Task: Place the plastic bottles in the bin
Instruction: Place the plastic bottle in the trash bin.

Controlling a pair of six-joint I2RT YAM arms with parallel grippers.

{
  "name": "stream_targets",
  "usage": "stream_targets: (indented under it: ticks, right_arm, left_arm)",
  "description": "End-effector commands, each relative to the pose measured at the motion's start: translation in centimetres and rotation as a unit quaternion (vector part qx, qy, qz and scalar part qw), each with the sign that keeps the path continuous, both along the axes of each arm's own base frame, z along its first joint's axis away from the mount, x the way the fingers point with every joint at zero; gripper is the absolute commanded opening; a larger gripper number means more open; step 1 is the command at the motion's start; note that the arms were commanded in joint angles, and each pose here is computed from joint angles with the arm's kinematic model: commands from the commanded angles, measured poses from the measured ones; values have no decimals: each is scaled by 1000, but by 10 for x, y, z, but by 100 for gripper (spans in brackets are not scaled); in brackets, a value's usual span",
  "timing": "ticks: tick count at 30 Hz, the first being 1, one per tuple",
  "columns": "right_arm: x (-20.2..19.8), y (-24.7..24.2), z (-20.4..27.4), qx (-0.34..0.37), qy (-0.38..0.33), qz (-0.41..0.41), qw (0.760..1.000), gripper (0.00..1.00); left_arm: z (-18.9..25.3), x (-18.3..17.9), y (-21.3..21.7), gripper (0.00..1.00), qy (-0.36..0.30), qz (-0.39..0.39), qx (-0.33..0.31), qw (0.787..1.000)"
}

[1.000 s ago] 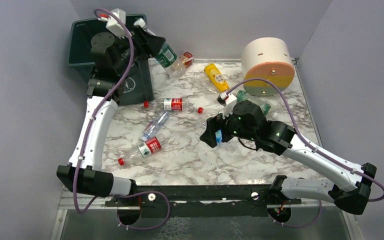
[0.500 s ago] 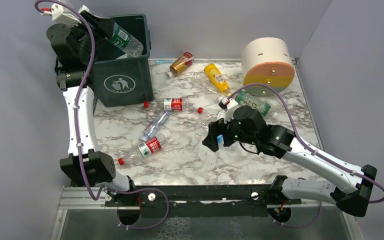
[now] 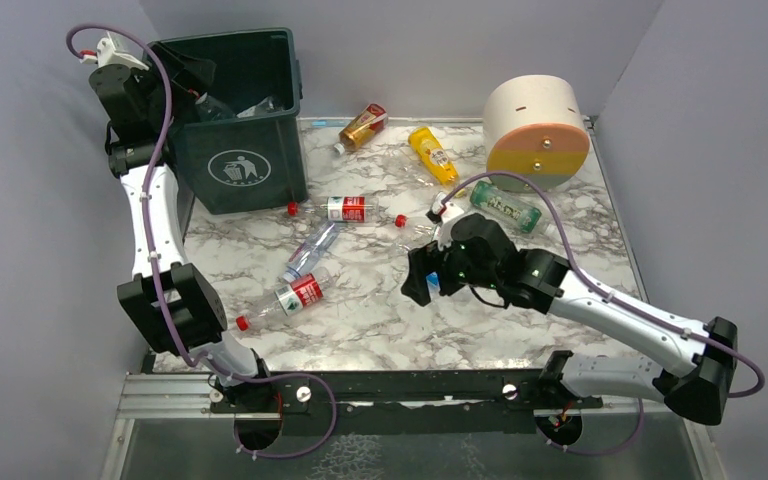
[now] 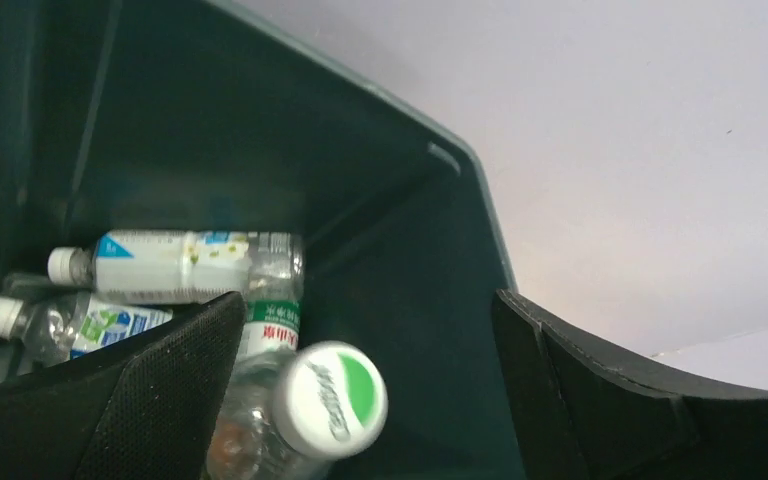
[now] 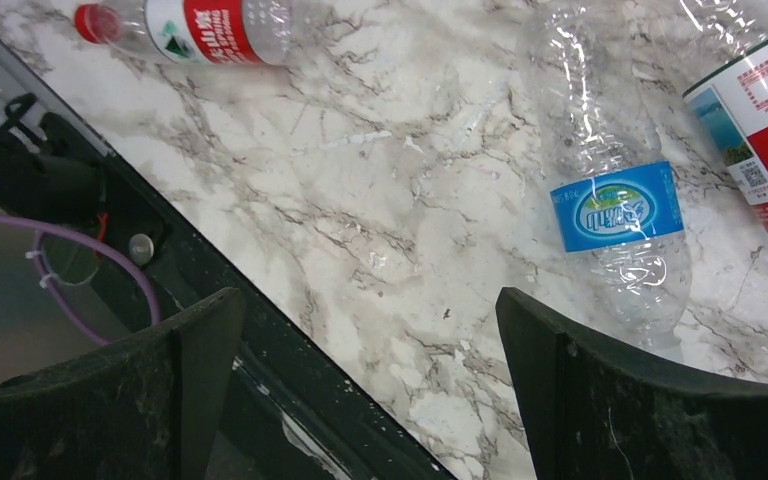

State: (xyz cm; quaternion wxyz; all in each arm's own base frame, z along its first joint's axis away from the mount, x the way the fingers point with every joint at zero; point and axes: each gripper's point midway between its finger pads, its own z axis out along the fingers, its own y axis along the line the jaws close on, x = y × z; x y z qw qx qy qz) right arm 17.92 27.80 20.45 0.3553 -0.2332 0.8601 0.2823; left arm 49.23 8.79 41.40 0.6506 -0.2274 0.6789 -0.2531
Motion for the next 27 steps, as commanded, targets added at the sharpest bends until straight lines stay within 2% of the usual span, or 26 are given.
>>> stream_targets:
  ticks: [1,6,13,20,27]
  right_arm:
    - [13,1,-24,-30,1,-20,999,99]
    - [34,-14,-50,-60,19,-54,997,99]
    - [67,-49,-83,-89,45,-112,989,99]
    - [71,-47,-109,-108,68,-103,986,99]
    - [66,-49,-133,-129,91,-97,983,99]
  left_arm:
    - [14,-8,-5,99,-6,-19,-1,1000]
    - [34,-24,-13,99,-18,-29,3,999]
    - [54,-68,-50,99,-43,-82,1,996]
    - [33,-105,-112,99,-34,-152,-5,988]
    - [-14,-135,-192,99,6,-244,-17,970]
